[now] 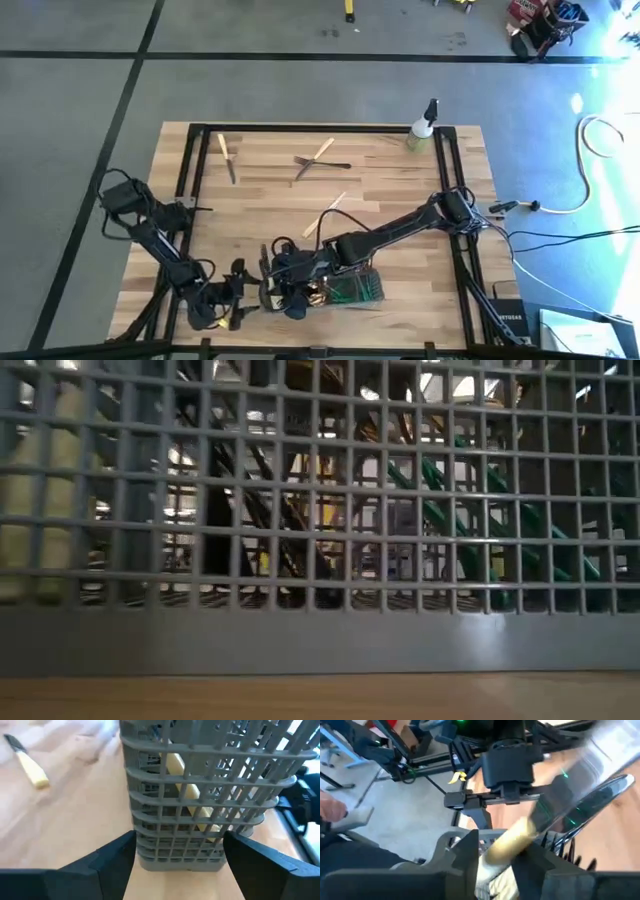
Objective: Sort silverware
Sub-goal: Put the left bottom yellow knife into the gray cutlery rack, then put the left yellow knife into the gray cutlery rack
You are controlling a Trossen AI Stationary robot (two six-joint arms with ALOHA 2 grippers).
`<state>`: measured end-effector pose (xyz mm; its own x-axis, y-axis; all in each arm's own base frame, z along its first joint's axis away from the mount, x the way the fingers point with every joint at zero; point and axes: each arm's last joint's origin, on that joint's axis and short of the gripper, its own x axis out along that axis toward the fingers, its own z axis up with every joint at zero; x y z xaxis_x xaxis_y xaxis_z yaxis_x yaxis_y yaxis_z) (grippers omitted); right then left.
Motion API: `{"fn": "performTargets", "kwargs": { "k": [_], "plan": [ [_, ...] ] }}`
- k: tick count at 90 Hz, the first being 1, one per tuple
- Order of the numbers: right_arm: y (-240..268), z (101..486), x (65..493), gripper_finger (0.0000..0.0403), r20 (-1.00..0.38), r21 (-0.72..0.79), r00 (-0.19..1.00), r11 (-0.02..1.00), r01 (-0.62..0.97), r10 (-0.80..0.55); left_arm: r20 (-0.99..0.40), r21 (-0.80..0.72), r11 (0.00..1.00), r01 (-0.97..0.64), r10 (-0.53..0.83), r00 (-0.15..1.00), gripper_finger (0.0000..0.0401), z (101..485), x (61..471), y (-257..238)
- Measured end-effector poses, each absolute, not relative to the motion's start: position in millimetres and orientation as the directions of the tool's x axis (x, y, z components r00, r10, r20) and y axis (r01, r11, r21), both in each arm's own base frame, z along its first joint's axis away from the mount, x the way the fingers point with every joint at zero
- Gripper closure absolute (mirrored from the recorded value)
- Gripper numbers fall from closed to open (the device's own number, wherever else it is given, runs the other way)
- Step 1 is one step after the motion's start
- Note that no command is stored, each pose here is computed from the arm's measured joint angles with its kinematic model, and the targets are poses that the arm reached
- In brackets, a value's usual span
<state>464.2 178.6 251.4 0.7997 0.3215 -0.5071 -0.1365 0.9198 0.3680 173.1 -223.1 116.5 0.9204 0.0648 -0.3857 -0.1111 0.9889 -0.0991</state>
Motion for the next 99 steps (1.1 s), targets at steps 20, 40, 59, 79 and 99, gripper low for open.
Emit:
{"fn": "performTargets", "kwargs": {
  "k": [20,40,59,79,99],
  "plan": [
    [179,273,457,0.0282,-0.462,0.334,0.831,0.929,-0.161,0.310,-0.378,-0.062,0.982,-0.176,0.140,0.915,0.0121,117,188,-210],
    [183,272,450,0.0286,-0.517,0.297,0.799,0.940,-0.169,0.307,-0.379,-0.061,0.979,-0.192,0.156,0.912,0.0121,116,191,-207],
    [182,273,449,0.0321,-0.521,0.298,0.797,0.940,-0.165,0.305,-0.374,-0.069,0.980,-0.189,0.150,0.915,0.0121,120,191,-207],
    [174,312,434,0.0327,-0.447,0.241,0.852,0.954,-0.180,0.273,-0.333,-0.082,0.924,-0.372,0.327,0.885,0.0121,147,176,-183],
    [168,326,420,0.0327,-0.485,0.170,0.839,0.968,-0.186,0.247,-0.595,0.026,0.811,-0.584,0.483,0.643,0.0121,171,141,-110]
  ]
}}
